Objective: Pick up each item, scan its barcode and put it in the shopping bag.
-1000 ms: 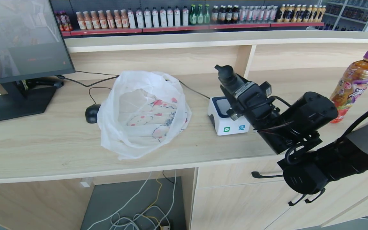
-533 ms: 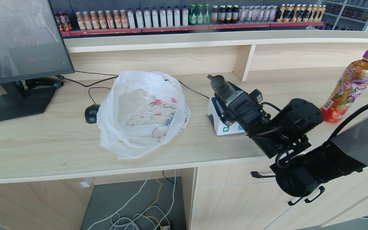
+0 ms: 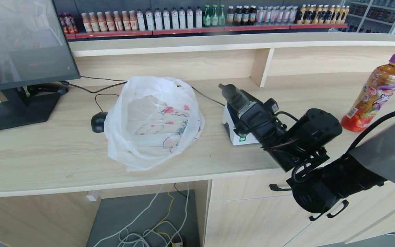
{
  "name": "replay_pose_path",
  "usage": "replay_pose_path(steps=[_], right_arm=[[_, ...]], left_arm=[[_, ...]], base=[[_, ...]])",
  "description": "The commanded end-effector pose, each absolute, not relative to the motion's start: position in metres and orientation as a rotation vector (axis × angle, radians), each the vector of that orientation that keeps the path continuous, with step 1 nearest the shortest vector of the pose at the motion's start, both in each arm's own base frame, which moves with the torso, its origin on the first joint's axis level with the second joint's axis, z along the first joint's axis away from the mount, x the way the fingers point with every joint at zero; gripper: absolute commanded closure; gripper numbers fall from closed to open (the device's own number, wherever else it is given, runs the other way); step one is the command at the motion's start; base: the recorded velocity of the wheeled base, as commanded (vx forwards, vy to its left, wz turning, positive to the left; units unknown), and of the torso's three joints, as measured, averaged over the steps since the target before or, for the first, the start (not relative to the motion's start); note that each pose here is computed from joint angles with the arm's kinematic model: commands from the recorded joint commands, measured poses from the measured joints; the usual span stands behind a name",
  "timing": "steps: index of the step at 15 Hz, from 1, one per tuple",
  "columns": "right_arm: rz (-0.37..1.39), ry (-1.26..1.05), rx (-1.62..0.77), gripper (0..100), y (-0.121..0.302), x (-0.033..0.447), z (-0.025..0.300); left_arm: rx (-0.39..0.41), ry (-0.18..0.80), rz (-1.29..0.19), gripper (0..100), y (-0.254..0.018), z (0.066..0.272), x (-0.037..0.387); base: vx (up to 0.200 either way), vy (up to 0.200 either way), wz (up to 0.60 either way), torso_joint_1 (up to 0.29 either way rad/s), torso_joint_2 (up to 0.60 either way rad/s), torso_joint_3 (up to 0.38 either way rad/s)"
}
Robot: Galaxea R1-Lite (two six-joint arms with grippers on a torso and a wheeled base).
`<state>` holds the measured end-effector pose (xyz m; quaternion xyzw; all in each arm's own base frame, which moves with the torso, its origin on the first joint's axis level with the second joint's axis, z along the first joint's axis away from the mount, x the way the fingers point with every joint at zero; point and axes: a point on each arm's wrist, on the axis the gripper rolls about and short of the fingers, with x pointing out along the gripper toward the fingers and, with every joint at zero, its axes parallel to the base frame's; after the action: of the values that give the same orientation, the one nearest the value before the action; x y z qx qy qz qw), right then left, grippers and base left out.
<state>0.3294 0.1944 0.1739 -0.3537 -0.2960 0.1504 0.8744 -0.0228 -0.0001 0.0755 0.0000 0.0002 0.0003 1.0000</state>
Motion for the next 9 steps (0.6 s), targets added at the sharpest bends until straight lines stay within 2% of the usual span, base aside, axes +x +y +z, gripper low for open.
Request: replay_pose_path(steps=[1, 9], right_arm=[[0.331, -0.610, -0.739, 100, 0.1995, 0.3289, 0.1694], [0.349, -0.604, -0.739, 100, 0.2065, 0.3302, 0.1629]], left_arm=[[0.000, 0.000, 0.002, 0, -0.0001, 0.0755, -0.0228], [0.000, 0.000, 0.002, 0, -0.0001, 0.0755, -0.0228]], base=[[0.000, 0.000, 0.00, 0.000, 0.00, 0.000], [0.000, 0.000, 0.00, 0.000, 0.00, 0.000]])
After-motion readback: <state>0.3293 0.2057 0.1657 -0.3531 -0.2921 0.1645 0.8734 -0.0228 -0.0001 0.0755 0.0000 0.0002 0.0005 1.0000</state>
